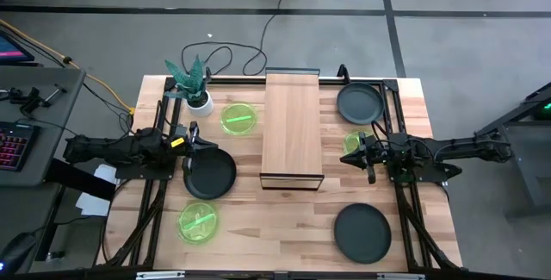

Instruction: Place and stack plates onto a shelf

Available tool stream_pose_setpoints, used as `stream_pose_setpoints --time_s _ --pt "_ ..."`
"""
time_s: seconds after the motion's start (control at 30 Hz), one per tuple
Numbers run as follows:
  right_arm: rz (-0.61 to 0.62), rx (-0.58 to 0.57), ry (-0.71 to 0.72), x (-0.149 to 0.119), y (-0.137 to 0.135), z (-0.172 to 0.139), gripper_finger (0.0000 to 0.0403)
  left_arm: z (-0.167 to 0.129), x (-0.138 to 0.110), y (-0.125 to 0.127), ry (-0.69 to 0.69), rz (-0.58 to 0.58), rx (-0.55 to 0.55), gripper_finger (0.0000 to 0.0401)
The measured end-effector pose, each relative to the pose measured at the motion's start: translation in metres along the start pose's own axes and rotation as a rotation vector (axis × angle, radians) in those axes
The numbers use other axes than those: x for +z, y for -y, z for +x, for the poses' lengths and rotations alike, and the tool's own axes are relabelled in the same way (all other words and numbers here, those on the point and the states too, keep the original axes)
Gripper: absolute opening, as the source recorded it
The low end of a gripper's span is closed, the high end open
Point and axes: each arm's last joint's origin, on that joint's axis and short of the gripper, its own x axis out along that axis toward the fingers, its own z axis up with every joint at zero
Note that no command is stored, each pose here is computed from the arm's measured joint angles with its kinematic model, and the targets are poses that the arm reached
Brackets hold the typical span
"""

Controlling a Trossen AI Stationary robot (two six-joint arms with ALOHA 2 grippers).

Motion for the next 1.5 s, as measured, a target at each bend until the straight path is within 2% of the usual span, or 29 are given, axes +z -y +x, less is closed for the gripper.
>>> stream_pose_setpoints --time_s 0.6,0.67,0.8,0.9,1.0,1.13,1.2,1.27,1.4,1.5 --pt "-0.001 -0.002 0.003 0.000 0.000 0.000 0.0000 0.000 0.000 0.000 0.001 0.000 0.000 0.0001" --pt "0.006 -0.024 0.072 0.006 -0.001 0.000 0.0000 0.000 0.000 0.000 0.000 0.000 0.000 0.0001" --pt "0.145 -0.043 0.427 0.036 -0.006 -0.007 0.0000 0.000 0.000 0.000 0.001 0.000 0.000 0.0001" --pt "0.101 0.025 0.622 0.053 -0.012 -0.016 0.0000 0.000 0.000 0.000 0.000 0.000 0.000 0.0001" --pt "-0.007 0.147 0.704 0.064 -0.020 -0.019 0.0000 0.000 0.000 0.000 0.000 0.000 -0.001 0.0001" --pt "-0.056 0.149 0.688 0.090 -0.028 -0.010 0.0000 0.000 0.000 0.000 0.000 0.000 0.000 0.0001" --pt "-0.041 0.076 0.644 0.106 -0.031 0.000 0.0000 0.000 0.000 0.000 0.000 0.000 0.000 0.0001" --pt "-0.017 -0.066 0.568 0.122 -0.031 0.011 0.0000 0.000 0.000 0.000 0.000 0.000 -0.001 0.0001" --pt "0.019 -0.514 0.299 0.152 -0.024 0.020 0.0000 0.000 0.000 0.000 0.000 0.000 0.000 0.0001" --pt "0.081 -0.817 0.052 0.157 -0.014 0.019 0.0002 0.000 0.000 0.000 0.000 0.000 0.000 0.0001"
